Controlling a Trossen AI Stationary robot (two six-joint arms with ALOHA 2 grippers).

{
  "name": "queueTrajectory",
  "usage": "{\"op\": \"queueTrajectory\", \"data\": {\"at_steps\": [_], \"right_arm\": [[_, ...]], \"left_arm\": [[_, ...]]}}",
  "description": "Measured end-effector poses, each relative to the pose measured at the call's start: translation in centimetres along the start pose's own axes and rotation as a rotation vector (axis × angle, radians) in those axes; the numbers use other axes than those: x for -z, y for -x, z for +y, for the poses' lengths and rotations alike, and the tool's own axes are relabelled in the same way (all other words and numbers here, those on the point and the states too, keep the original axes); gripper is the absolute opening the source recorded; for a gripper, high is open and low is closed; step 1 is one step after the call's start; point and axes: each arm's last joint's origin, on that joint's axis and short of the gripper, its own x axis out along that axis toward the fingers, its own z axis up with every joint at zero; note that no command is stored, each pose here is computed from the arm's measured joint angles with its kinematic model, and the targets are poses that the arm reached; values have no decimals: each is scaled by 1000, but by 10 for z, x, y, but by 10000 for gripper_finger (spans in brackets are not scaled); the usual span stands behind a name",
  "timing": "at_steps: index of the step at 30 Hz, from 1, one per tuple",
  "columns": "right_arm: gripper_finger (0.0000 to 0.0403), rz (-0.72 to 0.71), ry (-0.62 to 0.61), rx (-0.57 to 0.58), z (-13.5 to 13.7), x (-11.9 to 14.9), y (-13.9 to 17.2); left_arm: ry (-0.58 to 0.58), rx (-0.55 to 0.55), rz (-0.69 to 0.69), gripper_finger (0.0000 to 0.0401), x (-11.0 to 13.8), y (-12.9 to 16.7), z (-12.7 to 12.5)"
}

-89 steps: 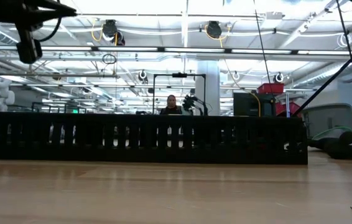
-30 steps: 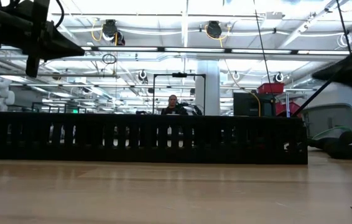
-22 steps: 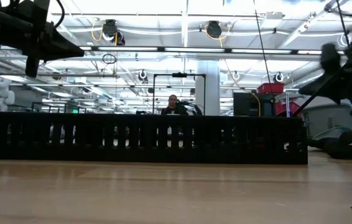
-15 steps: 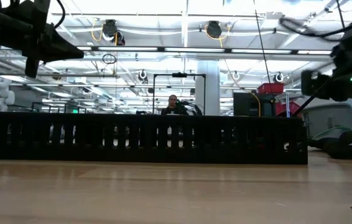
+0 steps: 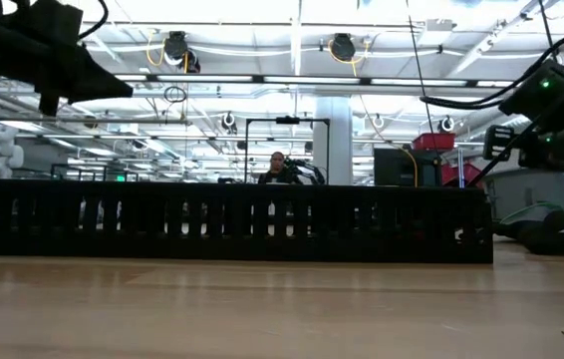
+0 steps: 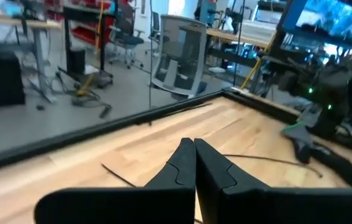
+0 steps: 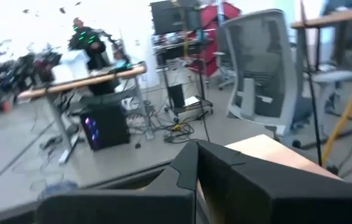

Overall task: Ziptie cables
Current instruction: Return to Home Position

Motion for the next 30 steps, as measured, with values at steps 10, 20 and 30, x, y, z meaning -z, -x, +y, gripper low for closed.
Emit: {"op": "queueTrajectory", "data": {"at_steps": [10, 20, 30], "right_arm": [[0, -17, -34, 91, -3, -1, -9], [0, 18, 9, 86, -2, 0, -11], [0, 25, 43, 81, -2, 0, -11]], "left_arm": [[-13, 266, 167, 0, 47, 0, 5], [4, 804, 543, 0, 64, 10, -6], [-308, 792, 446, 0, 64, -18, 13]]}}
